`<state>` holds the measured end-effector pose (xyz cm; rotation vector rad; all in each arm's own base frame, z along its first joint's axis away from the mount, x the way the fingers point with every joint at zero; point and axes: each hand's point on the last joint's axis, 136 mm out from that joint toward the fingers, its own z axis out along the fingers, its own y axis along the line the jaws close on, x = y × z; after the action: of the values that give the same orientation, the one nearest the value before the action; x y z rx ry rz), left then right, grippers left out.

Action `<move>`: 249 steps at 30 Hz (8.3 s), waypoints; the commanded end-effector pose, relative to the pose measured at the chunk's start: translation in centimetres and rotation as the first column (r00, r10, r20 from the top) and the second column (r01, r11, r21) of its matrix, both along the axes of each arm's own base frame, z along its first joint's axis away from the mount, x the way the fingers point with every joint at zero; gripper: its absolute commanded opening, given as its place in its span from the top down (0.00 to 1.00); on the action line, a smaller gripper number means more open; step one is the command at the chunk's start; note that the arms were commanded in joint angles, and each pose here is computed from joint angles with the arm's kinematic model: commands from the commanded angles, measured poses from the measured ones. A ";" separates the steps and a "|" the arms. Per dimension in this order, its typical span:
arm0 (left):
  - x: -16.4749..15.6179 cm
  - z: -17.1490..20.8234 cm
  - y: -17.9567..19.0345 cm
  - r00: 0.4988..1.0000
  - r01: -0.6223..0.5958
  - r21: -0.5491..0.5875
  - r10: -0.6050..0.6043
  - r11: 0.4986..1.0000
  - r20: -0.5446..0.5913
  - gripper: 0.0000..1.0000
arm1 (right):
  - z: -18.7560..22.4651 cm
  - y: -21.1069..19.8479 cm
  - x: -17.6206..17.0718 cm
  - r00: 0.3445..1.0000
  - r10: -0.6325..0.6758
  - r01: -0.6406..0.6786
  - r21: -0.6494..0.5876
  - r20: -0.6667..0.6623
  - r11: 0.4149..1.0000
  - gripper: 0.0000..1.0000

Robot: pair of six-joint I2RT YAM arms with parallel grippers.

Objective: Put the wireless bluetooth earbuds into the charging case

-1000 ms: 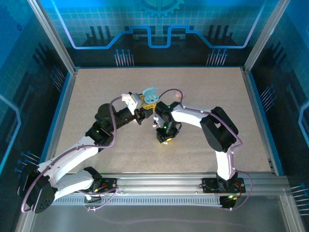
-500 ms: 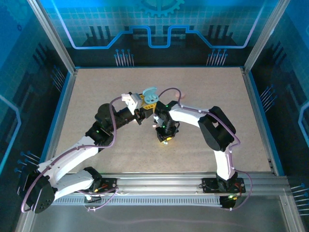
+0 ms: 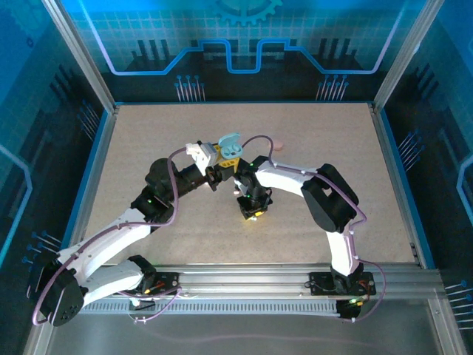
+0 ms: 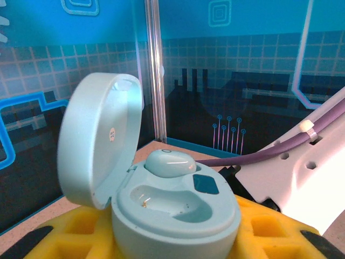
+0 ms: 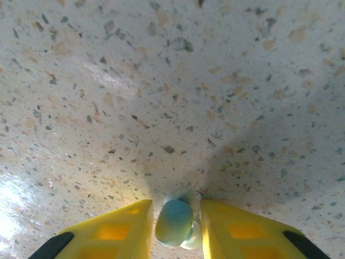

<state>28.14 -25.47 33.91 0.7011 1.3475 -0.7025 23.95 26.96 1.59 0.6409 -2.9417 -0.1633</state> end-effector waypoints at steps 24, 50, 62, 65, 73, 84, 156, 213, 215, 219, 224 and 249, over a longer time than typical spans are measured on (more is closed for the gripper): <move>0.8 1.0 0.2 1.000 -0.028 -0.024 0.028 0.999 0.010 0.68 | 16.6 -0.2 3.0 0.970 -0.227 0.201 0.802 -0.084 0.562 0.80; 2.6 -5.4 -4.4 0.998 0.047 0.036 -0.045 0.998 -0.041 0.70 | 32.2 -2.1 1.0 0.975 -0.207 -0.015 0.957 0.078 0.289 0.78; 1.8 -6.5 -7.5 0.994 0.107 0.023 -0.107 0.994 0.028 0.70 | 31.2 -2.5 2.6 0.937 -0.317 -0.009 0.916 0.148 0.401 0.78; 1.8 -6.5 -7.8 0.993 0.112 0.021 -0.112 0.994 0.028 0.70 | 31.2 -2.3 2.8 0.931 -0.326 -0.014 0.910 0.163 0.415 0.78; 1.7 -6.4 -8.2 0.992 0.118 0.017 -0.119 0.993 0.035 0.70 | 30.0 -1.8 3.4 0.915 -0.348 -0.003 0.865 0.205 0.502 0.77; 1.5 -6.1 -8.3 0.991 0.125 0.013 -0.126 0.992 0.040 0.70 | 29.0 -1.4 3.8 0.910 -0.348 0.005 0.832 0.227 0.555 0.77; 1.4 -5.7 -7.8 0.994 0.097 0.000 -0.097 0.995 0.046 0.70 | 28.6 -1.2 3.5 0.899 -0.330 -0.008 0.762 0.290 0.648 0.67; -2.5 -4.9 -10.0 0.919 0.393 0.026 -0.393 0.919 0.004 0.70 | 31.4 -12.0 5.0 0.650 -0.719 0.208 0.852 0.247 0.480 0.45; -2.6 -4.8 -10.1 0.914 0.406 0.031 -0.406 0.913 -0.004 0.70 | 31.3 -11.4 5.1 0.680 -0.697 0.205 0.855 0.225 0.476 0.44; -2.8 -4.4 -10.1 0.911 0.412 0.025 -0.412 0.911 0.000 0.70 | 30.6 -10.5 5.5 0.719 -0.672 0.228 0.854 0.177 0.468 0.42; -2.7 -3.9 -10.0 0.913 0.408 0.021 -0.408 0.913 0.007 0.70 | 28.9 -9.5 5.6 0.770 -0.628 0.276 0.825 0.117 0.493 0.41; -0.5 -2.3 -8.2 0.951 0.308 -0.083 -0.308 0.948 0.009 0.70 | 29.6 -5.6 3.6 0.892 -0.441 0.152 0.856 0.097 0.494 0.42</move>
<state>27.39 -34.40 28.55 0.9127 1.2951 -0.9977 28.57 20.41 29.67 0.0607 -3.1379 -1.6808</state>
